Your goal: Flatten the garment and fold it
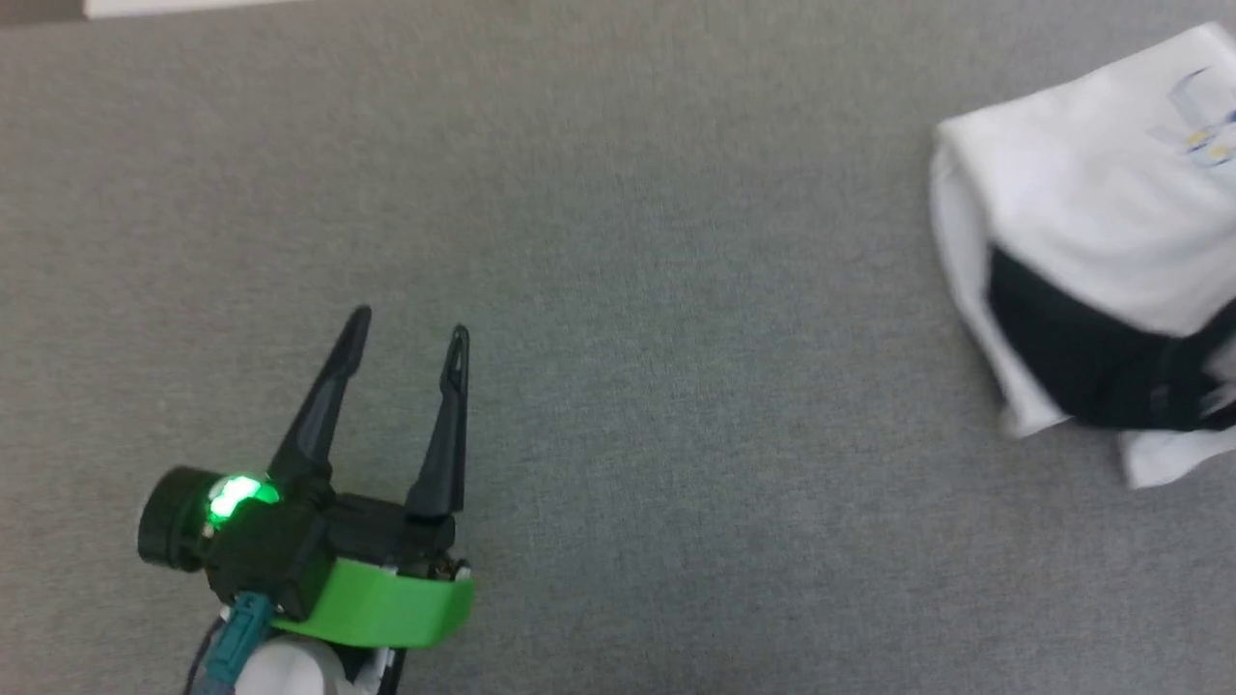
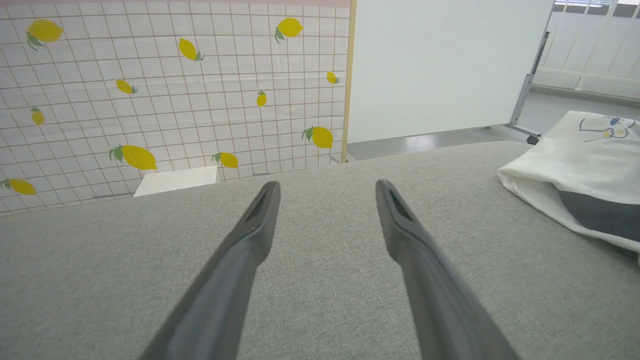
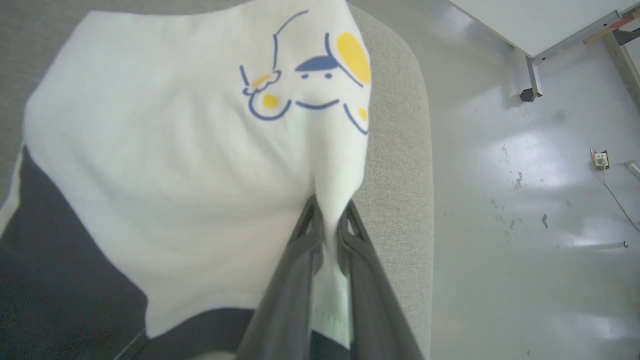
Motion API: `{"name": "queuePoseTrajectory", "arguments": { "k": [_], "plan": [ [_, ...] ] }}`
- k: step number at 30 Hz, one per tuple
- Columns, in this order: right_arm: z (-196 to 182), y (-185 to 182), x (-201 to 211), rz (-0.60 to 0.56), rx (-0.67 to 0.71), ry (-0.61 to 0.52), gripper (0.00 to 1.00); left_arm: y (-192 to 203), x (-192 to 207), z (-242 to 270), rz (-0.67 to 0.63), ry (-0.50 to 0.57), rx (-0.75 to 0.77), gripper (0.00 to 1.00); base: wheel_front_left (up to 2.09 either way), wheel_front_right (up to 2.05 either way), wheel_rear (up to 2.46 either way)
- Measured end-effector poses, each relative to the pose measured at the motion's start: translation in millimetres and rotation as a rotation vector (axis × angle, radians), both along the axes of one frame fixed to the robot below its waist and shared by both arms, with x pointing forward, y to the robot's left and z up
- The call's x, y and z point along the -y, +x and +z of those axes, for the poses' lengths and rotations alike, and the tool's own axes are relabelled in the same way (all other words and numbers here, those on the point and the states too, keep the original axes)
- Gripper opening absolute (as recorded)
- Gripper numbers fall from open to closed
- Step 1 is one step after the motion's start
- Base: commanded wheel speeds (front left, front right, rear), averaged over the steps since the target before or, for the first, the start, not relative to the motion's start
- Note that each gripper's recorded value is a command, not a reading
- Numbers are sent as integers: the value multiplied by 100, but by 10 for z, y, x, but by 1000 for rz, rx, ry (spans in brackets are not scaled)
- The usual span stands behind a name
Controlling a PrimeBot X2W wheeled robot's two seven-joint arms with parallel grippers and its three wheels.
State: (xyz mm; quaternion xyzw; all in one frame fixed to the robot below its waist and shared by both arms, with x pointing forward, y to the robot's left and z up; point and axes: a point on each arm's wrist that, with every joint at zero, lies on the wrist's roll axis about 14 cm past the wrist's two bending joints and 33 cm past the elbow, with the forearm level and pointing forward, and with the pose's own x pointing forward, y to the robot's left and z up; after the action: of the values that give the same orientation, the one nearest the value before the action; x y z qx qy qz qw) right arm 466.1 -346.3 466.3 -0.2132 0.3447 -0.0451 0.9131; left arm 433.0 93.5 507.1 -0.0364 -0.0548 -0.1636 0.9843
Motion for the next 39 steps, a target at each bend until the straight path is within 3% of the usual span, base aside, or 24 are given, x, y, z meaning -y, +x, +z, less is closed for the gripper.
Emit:
{"name": "queuePoseTrajectory", "arguments": {
  "k": [10, 18, 20, 21, 22, 30, 34, 39],
  "plan": [
    [-228, 63, 759, -144, -108, -161, 0, 298, 50, -454, -26, 16, -75, 100, 0, 0, 0],
    [-420, 106, 1043, -188, -158, -260, 0, 391, 83, -721, -34, 14, -124, 100, 0, 0, 0],
    [-440, 100, 1060, -198, -157, -258, 34, 390, 70, -718, -24, 9, -125, 100, 0, 0, 0],
    [-444, 92, 1065, -203, -157, -256, 70, 390, 69, -705, -21, 2, -123, 100, 0, 0, 0],
    [-437, 94, 1059, -202, -149, -256, 100, 389, 67, -683, -18, -8, -118, 100, 0, 0, 0],
    [-172, 89, 960, -198, -47, -231, 100, 340, -79, -445, 53, -22, -68, 100, 0, 0, 0],
    [11, 37, 832, -226, 72, -138, 100, 202, -132, -331, 81, -35, -63, 100, 0, 0, 0],
    [131, -62, 350, -186, 212, 17, 100, -43, -256, -189, 121, -47, -61, 100, 0, 0, 0]
  ]
}}
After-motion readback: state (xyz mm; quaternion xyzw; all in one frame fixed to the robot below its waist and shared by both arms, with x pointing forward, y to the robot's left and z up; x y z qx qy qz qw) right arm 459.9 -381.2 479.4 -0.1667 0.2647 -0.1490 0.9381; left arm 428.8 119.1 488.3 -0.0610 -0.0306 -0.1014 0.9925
